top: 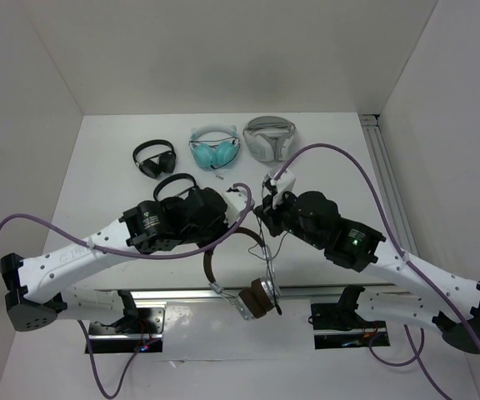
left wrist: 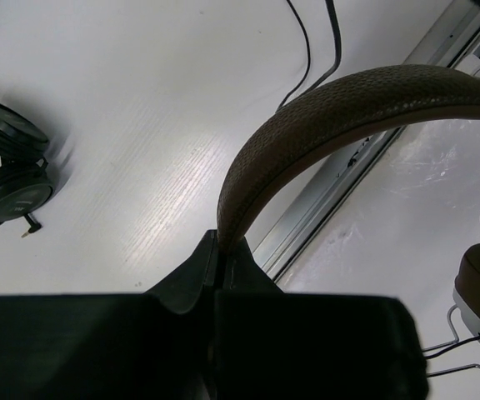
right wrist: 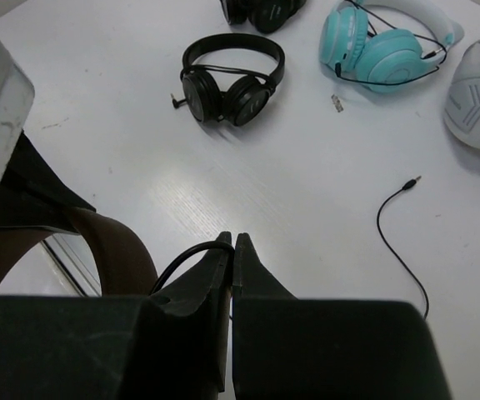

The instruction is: Wrap the headphones

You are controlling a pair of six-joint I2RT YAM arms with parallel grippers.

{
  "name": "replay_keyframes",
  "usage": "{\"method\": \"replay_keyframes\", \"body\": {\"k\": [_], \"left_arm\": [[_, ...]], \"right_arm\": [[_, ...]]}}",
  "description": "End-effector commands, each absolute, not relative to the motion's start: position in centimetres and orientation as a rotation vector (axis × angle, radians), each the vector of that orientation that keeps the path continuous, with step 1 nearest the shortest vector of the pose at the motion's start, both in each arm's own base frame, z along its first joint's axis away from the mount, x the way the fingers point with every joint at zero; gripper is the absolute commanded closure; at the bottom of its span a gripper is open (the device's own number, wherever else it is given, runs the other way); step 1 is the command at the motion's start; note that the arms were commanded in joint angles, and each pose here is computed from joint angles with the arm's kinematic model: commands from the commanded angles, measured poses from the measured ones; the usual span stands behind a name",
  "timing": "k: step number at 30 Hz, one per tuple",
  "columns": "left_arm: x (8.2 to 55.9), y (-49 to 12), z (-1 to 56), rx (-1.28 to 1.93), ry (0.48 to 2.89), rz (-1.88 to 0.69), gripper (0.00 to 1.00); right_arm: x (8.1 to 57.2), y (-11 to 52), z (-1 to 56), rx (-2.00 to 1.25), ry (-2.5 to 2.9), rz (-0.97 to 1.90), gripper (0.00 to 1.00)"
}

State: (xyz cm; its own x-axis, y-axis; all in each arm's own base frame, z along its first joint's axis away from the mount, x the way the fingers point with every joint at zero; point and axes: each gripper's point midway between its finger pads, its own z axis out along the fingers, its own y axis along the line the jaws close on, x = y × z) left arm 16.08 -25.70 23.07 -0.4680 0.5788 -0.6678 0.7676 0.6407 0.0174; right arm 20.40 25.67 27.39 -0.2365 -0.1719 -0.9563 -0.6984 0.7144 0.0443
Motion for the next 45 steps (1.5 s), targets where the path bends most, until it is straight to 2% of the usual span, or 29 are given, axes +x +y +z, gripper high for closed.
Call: {"method": "replay_keyframes", "body": {"k": [1,11,17,23,28,32,33,34,35,40,45], "left_arm": [[15.8,-27.6,25.6,1.039,2.132,-0.497,1.0],[15.8,-28.0,28.1,1.004,2.085,-0.553,1.0],[14.3,-28.1,31.5,0.996,1.976,-0.704,1.0],[12.9,-27.5,34.9,0.97,1.849,-0.821,1.0],[13.2,-27.2,36.5,0.878,1.823,-0.851,1.0],[13.3,-26.9,37.7,0.813,1.8,-0.879,1.0],[13.6,-26.9,38.0,0.785,1.797,-0.878,1.0],[13.9,-26.8,38.0,0.771,1.799,-0.862,1.0],[14.0,-26.7,38.0,0.754,1.806,-0.862,1.0],[14.4,-25.9,39.3,0.655,1.796,-0.864,1.0],[14.5,-24.6,41.0,0.57,1.767,-0.878,1.0]], "right_arm": [[20.4,26.3,27.5,-0.703,1.777,0.581,0.99],[21.6,25.4,25.0,-0.628,1.895,0.472,1.0],[20.2,26.7,25.5,-0.661,1.821,0.605,1.0],[17.2,29.4,26.4,-0.825,1.685,0.817,1.0],[16.1,31.2,27.3,-0.879,1.572,0.934,0.95],[15.7,32.7,27.2,-0.861,1.504,1.021,0.86],[15.7,32.8,26.7,-0.858,1.496,1.023,0.83],[15.9,33.2,26.2,-0.849,1.504,1.033,0.7],[15.9,33.4,27.2,-0.821,1.462,1.056,0.66],[16.9,34.5,26.0,-0.782,1.453,1.082,0.61],[18.1,34.1,24.6,-0.711,1.459,1.099,0.61]]}}
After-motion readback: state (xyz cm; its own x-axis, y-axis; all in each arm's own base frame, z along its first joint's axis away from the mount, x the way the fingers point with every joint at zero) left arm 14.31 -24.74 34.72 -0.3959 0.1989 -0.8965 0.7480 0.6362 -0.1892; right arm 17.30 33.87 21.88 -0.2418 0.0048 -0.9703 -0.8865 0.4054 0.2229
